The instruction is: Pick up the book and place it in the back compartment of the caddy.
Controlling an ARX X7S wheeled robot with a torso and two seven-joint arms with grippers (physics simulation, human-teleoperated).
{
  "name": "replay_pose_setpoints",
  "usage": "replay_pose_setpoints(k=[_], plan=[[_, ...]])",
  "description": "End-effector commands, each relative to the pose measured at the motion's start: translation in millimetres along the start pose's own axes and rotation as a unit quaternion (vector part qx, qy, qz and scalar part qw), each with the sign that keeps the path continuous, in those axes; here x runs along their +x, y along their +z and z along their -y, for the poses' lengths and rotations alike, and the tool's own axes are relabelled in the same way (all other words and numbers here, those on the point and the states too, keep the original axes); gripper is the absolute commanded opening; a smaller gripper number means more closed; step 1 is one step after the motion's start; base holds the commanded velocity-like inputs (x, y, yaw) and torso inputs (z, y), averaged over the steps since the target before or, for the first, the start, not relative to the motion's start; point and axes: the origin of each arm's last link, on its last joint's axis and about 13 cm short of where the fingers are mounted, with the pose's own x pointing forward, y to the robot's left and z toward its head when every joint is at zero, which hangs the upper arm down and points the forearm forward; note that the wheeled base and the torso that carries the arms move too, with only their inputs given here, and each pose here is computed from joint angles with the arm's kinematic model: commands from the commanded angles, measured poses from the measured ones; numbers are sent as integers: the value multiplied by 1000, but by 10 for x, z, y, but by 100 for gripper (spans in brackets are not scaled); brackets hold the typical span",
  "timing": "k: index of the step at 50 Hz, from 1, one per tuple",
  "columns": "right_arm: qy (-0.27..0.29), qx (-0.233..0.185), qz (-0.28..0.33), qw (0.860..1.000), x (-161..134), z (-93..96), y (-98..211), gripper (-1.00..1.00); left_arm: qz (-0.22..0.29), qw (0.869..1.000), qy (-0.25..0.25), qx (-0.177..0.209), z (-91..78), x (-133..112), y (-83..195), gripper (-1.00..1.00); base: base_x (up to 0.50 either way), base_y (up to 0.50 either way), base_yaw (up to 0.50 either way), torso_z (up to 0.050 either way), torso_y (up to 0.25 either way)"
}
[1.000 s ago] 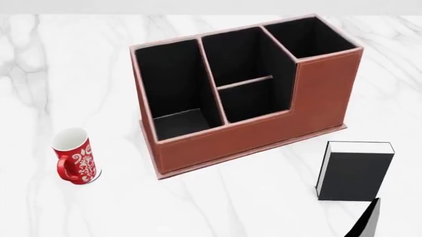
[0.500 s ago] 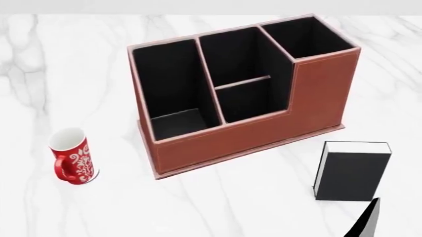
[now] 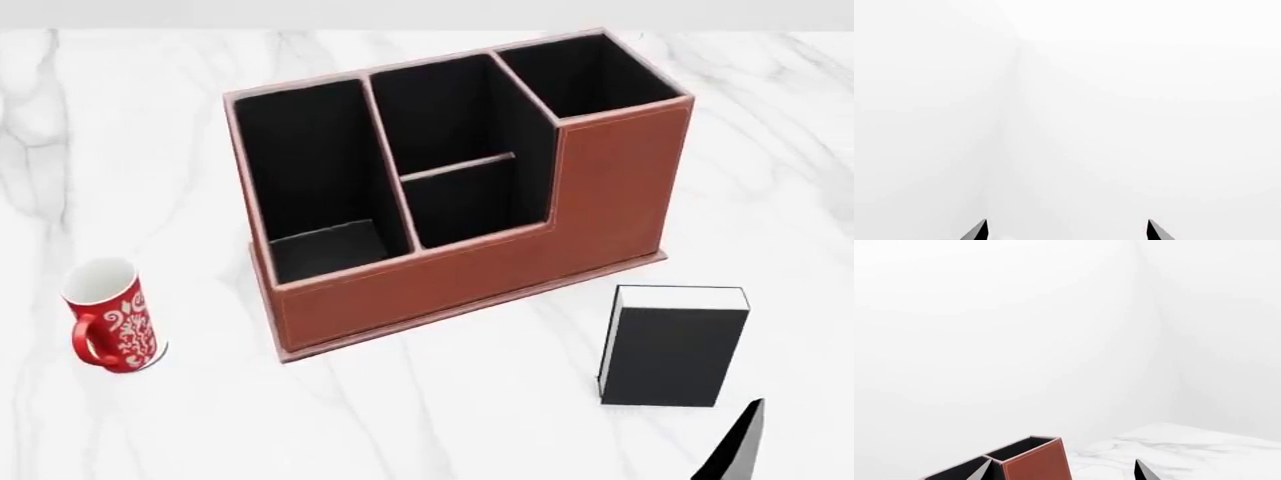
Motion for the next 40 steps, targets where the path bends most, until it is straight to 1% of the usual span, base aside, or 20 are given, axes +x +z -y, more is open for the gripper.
replay_pose_setpoints(k=[1, 18, 40], plan=[[1, 0, -1, 1000, 5, -4, -6, 100, -1, 1000, 0, 0, -5, 8, -18, 100, 0, -129, 0, 0, 0], [0, 4, -3, 1000, 7, 1, -9, 100, -5, 1000, -2, 1, 17, 9, -14, 100, 0, -115, 0, 0, 0], [1, 5, -4, 1000, 4, 7, -20, 100, -5, 1000, -1, 0, 3, 3, -26, 100, 0, -111, 0, 0, 0]])
